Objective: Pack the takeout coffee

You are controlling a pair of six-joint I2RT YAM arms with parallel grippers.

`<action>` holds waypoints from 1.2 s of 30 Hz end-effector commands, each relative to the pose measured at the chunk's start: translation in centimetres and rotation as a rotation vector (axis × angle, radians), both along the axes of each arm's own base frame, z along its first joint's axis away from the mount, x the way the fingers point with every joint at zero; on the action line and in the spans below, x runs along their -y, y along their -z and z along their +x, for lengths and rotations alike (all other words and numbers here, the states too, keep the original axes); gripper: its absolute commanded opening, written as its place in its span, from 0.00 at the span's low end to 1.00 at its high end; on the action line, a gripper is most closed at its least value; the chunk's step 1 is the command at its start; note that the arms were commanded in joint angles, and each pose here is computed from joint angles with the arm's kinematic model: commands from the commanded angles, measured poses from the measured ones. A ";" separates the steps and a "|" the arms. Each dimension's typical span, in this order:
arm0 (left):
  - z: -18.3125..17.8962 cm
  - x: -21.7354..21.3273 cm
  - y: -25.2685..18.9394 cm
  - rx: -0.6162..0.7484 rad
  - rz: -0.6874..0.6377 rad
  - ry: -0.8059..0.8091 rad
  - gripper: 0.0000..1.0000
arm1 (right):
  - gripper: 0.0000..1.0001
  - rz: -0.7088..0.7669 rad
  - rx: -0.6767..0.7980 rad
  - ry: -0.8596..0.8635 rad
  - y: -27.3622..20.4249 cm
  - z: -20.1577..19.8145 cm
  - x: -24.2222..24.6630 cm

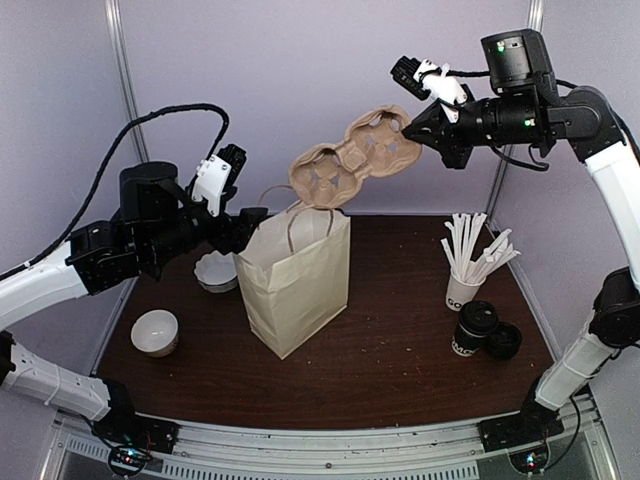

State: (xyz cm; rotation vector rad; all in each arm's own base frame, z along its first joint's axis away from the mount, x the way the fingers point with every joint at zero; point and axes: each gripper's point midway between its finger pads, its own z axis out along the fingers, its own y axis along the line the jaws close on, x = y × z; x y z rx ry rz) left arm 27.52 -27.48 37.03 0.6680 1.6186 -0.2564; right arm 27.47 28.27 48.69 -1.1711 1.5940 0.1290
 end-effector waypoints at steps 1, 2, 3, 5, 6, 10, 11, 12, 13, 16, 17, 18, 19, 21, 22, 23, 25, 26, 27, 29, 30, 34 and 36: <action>0.3 -0.8 0.0 -0.001 -0.011 -0.018 0.74 | 0.00 0.090 0.020 0.090 -2.4 0.8 3.6; 0.3 -0.8 0.0 -0.002 -0.012 -0.018 0.74 | 0.00 0.105 0.018 0.120 -2.5 1.2 4.4; 0.2 -0.9 -0.1 -0.001 -0.015 -0.016 0.74 | 0.00 0.121 0.014 0.151 -2.5 1.6 5.3; 0.1 -1.0 -0.3 0.003 -0.021 -0.012 0.74 | 0.00 0.132 0.001 0.210 -2.0 2.6 6.9; 0.0 -1.1 -0.4 0.005 -0.024 -0.012 0.74 | 0.00 0.129 -0.004 0.236 -1.5 2.9 7.8; -0.4 -2.1 -1.4 0.026 -0.035 -0.029 0.74 | 0.00 0.075 -0.078 0.288 3.0 3.7 10.1; -0.4 -2.2 -1.6 0.028 -0.030 -0.034 0.75 | 0.00 0.058 -0.109 0.284 4.4 3.5 10.3; -0.4 -2.4 -1.9 0.030 -0.025 -0.038 0.75 | 0.00 0.045 -0.143 0.268 5.9 3.1 10.4; -0.4 -2.5 -2.2 0.027 -0.019 -0.042 0.75 | 0.00 0.024 -0.179 0.237 7.3 2.4 10.3; -0.7 -2.4 -3.2 0.024 -0.002 -0.022 0.75 | 0.00 -0.087 -0.300 0.164 12.7 0.6 10.2; -0.7 -2.5 -3.3 0.028 0.008 -0.024 0.75 | 0.00 -0.130 -0.351 0.128 14.8 -0.3 10.1; -0.6 -2.7 -3.2 0.031 0.018 -0.034 0.75 | 0.00 -0.162 -0.397 0.096 16.6 -1.0 10.0; -0.5 -2.8 -3.1 0.034 0.025 -0.043 0.75 | 0.00 -0.188 -0.447 0.067 18.3 -1.8 9.9; -0.4 -2.9 -2.9 0.034 0.033 -0.050 0.75 | 0.00 -0.219 -0.548 0.004 21.0 -3.5 9.6; -0.4 -2.9 -2.8 0.032 0.030 -0.051 0.75 | 0.00 -0.234 -0.605 -0.022 22.2 -4.4 9.5; -0.5 -2.9 -2.8 0.031 0.029 -0.050 0.75 | 0.00 -0.243 -0.654 -0.052 23.1 -5.2 9.3; -0.5 -3.1 -2.9 0.034 0.025 -0.054 0.76 | 0.00 -0.256 -0.736 -0.106 24.6 -6.4 8.9; -0.5 -3.2 -3.0 0.034 0.023 -0.057 0.76 | 0.00 -0.258 -0.770 -0.123 25.4 -6.8 8.8; -0.4 -3.1 -3.0 0.032 0.026 -0.057 0.77 | 0.00 -0.256 -0.801 -0.138 26.3 -7.2 8.6; -0.4 -3.1 -2.9 0.024 0.038 -0.057 0.77 | 0.00 -0.236 -0.859 -0.164 27.7 -7.7 7.9; -0.3 -3.0 -2.7 0.018 0.046 -0.055 0.77 | 0.00 -0.223 -0.885 -0.168 28.4 -7.7 7.6; 0.1 -2.9 -1.9 -0.019 0.086 -0.055 0.79 | 0.00 -0.202 -0.994 -0.164 31.0 -7.9 6.7; 0.6 -2.9 -1.2 -0.061 0.102 -0.043 0.81 | 0.00 -0.205 -1.031 -0.146 32.3 -8.0 6.7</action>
